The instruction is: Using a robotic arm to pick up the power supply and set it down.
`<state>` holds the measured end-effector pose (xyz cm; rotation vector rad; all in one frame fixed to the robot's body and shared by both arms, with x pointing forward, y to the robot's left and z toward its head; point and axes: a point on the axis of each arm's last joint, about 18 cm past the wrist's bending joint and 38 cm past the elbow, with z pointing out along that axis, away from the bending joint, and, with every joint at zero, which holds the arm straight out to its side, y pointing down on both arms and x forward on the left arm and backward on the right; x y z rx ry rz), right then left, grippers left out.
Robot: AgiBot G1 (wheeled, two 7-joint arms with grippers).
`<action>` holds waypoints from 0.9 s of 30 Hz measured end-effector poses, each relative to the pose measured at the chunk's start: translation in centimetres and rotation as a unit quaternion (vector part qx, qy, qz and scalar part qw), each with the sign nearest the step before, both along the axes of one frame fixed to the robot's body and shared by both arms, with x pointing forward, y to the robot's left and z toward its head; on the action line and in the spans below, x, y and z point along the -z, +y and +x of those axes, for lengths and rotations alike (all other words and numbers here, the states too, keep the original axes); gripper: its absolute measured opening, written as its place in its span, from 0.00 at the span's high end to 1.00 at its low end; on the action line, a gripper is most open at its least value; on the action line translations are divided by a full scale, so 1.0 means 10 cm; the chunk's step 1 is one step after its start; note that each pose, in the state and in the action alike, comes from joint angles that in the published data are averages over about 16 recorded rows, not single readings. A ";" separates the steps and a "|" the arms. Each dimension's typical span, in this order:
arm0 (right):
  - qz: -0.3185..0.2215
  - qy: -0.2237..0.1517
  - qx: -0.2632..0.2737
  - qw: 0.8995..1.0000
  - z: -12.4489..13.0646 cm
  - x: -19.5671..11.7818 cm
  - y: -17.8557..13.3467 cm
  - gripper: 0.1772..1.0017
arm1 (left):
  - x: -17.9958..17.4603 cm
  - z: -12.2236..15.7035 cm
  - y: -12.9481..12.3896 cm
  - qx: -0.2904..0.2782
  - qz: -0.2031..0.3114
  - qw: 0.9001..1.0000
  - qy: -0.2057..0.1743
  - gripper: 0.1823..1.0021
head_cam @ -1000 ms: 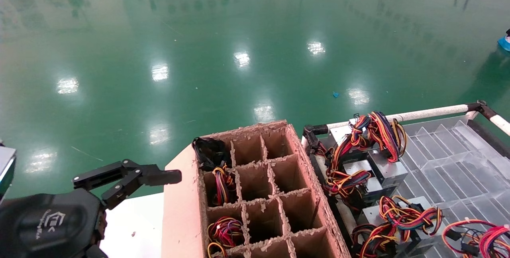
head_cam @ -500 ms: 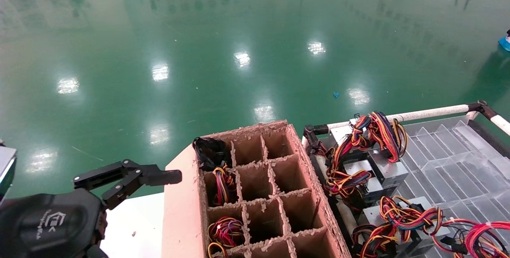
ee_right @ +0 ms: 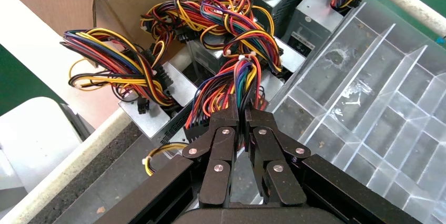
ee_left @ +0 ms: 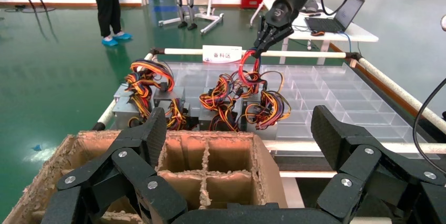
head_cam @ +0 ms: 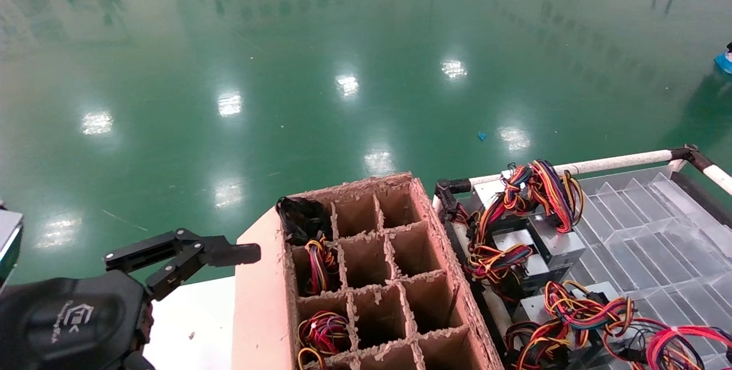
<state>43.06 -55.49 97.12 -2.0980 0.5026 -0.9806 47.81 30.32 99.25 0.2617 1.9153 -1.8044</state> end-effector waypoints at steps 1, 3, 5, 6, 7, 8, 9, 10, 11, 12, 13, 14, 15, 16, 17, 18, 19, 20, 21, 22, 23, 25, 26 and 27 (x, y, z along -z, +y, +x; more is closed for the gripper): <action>0.000 0.001 0.000 1.000 0.01 0.00 0.00 0.98 | 0.00 0.00 0.00 0.000 0.000 1.000 0.000 0.00; -0.001 0.003 0.000 1.000 0.03 0.01 0.01 0.98 | 0.00 0.00 0.00 0.000 0.000 1.000 0.000 0.00; -0.002 0.005 0.000 1.000 0.04 0.01 0.02 0.98 | 0.00 0.00 0.00 0.000 0.000 1.000 0.000 0.00; -0.002 0.005 0.000 1.000 0.05 0.01 0.02 0.98 | 0.00 0.00 0.00 0.000 0.000 1.000 0.000 0.00; -0.003 0.005 0.000 1.000 0.05 0.01 0.02 0.98 | 0.00 0.00 0.00 0.000 0.000 1.000 0.000 0.00; -0.003 0.006 -0.001 1.000 0.05 0.00 0.02 0.98 | 0.00 0.00 0.00 0.000 0.000 1.000 0.000 0.00; -0.004 0.006 -0.001 1.000 0.06 0.00 0.02 0.98 | 0.00 0.00 0.00 0.000 0.000 1.000 0.000 0.00; -0.004 0.006 -0.001 1.000 0.06 0.00 0.02 0.97 | 0.00 0.00 0.00 0.000 0.000 1.000 0.000 0.00; -0.004 0.006 -0.001 1.000 0.06 0.00 0.02 0.97 | 0.00 0.00 0.00 0.000 0.000 1.000 0.000 0.00; -0.005 0.006 -0.001 1.000 0.06 0.00 0.02 0.97 | 0.00 0.00 0.00 0.000 0.000 1.000 0.000 0.00; -0.005 0.006 0.000 1.000 0.06 0.00 0.02 0.97 | 0.00 0.00 0.00 0.000 0.000 1.000 0.000 0.00; -0.005 0.006 0.000 1.000 0.07 0.00 0.02 0.97 | 0.00 0.00 0.00 0.000 0.000 1.000 0.000 0.00; -0.005 0.006 0.000 1.000 0.07 0.00 0.03 0.96 | 0.00 0.00 0.00 0.000 0.000 1.000 0.000 0.00; -0.005 0.006 0.000 1.000 0.07 0.00 0.03 0.95 | 0.00 0.00 0.00 0.000 0.000 1.000 0.000 0.00; -0.005 0.006 0.000 1.000 0.07 0.00 0.03 0.95 | 0.00 0.00 0.00 0.000 0.000 1.000 0.000 0.00; -0.005 0.006 -0.001 1.000 0.07 0.00 0.03 0.94 | 0.00 0.00 0.00 0.000 0.000 1.000 0.000 0.00; -0.004 0.006 -0.001 1.000 0.07 0.00 0.03 0.93 | 0.00 0.00 0.00 0.000 0.000 1.000 0.000 0.00; -0.004 0.006 -0.001 1.000 0.07 0.00 0.04 0.93 | 0.00 0.00 0.00 0.000 0.000 1.000 0.000 0.00; -0.002 0.006 -0.001 1.000 0.06 0.00 0.04 0.91 | 0.00 0.00 0.00 0.000 0.000 1.000 0.000 0.00; 0.001 0.006 -0.002 1.000 0.06 -0.01 0.05 0.90 | 0.00 0.00 0.00 0.000 0.000 1.000 0.000 0.00; 0.004 0.005 -0.003 1.000 0.06 -0.01 0.06 0.89 | 0.00 0.00 0.00 0.000 0.000 1.000 0.000 0.00; 0.014 0.004 -0.006 1.000 0.05 -0.03 0.08 0.86 | 0.00 0.00 0.00 0.000 0.000 1.000 0.000 0.00; 0.019 0.004 -0.008 1.000 0.05 -0.04 0.10 0.85 | 0.00 0.00 0.00 0.000 0.000 1.000 0.000 0.00; 0.025 0.003 -0.010 1.000 0.04 -0.04 0.11 0.83 | 0.00 0.00 0.00 0.000 0.000 1.000 0.000 0.00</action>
